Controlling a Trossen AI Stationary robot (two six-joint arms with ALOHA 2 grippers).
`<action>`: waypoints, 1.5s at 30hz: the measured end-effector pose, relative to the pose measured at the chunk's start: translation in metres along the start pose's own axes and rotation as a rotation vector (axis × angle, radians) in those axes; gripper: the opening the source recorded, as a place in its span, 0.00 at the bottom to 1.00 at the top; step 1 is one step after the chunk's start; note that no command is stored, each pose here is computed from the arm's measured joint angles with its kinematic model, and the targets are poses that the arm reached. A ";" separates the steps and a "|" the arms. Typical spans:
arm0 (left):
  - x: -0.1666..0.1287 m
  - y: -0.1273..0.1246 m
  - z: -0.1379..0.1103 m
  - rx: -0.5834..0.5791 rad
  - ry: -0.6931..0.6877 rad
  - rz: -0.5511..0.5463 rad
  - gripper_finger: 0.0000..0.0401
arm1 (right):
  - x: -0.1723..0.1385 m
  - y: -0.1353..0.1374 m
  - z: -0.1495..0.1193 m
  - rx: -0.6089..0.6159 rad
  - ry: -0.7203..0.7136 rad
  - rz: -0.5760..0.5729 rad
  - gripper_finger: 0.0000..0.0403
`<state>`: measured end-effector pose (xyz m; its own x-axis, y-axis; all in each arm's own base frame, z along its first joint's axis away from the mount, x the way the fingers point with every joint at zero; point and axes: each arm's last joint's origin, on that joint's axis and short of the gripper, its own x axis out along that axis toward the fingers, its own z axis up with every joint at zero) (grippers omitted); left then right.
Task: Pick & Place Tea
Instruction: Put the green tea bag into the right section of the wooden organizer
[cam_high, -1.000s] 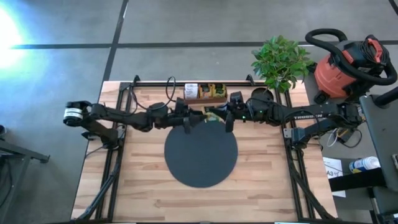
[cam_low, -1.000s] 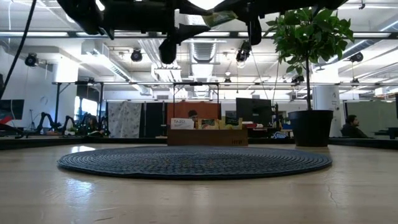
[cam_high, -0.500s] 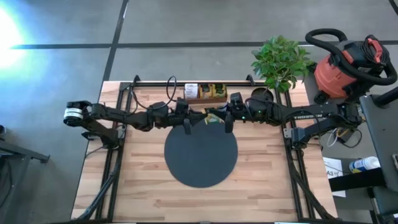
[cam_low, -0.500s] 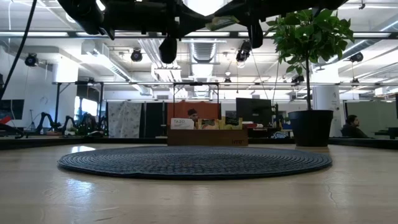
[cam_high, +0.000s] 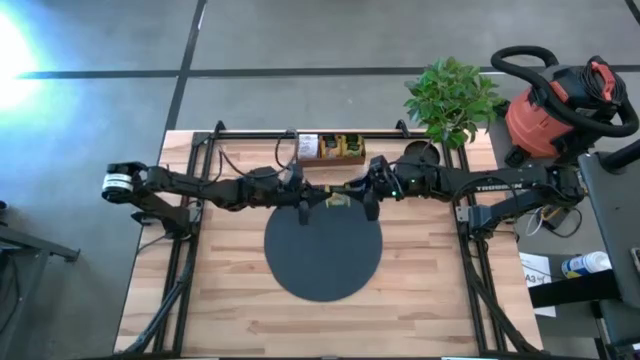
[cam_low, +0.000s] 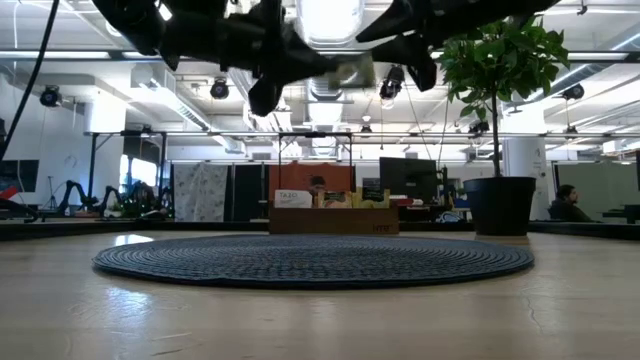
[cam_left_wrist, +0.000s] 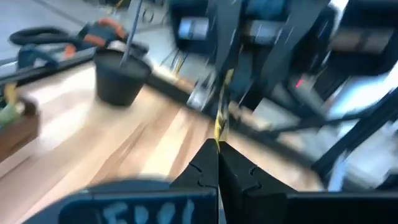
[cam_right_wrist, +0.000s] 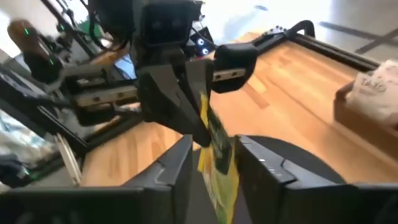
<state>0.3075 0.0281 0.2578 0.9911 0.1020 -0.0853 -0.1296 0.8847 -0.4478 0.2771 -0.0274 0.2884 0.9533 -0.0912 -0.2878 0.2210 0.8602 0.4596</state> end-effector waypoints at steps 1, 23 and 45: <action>0.000 0.002 -0.003 0.021 0.032 0.015 0.00 | -0.003 0.000 0.000 -0.022 0.013 -0.008 0.31; 0.004 0.004 0.001 0.376 0.180 0.024 0.00 | 0.032 0.021 0.065 -0.453 0.571 -0.166 0.46; 0.004 0.006 -0.002 0.423 0.204 0.040 0.00 | 0.078 0.026 0.072 -0.483 0.811 -0.103 0.20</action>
<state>0.3103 0.0324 0.2532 0.9540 0.0859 -0.2872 -0.1021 0.9939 -0.0422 0.3724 -0.0488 0.3385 0.4602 0.0421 -0.8868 0.0134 0.9984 0.0544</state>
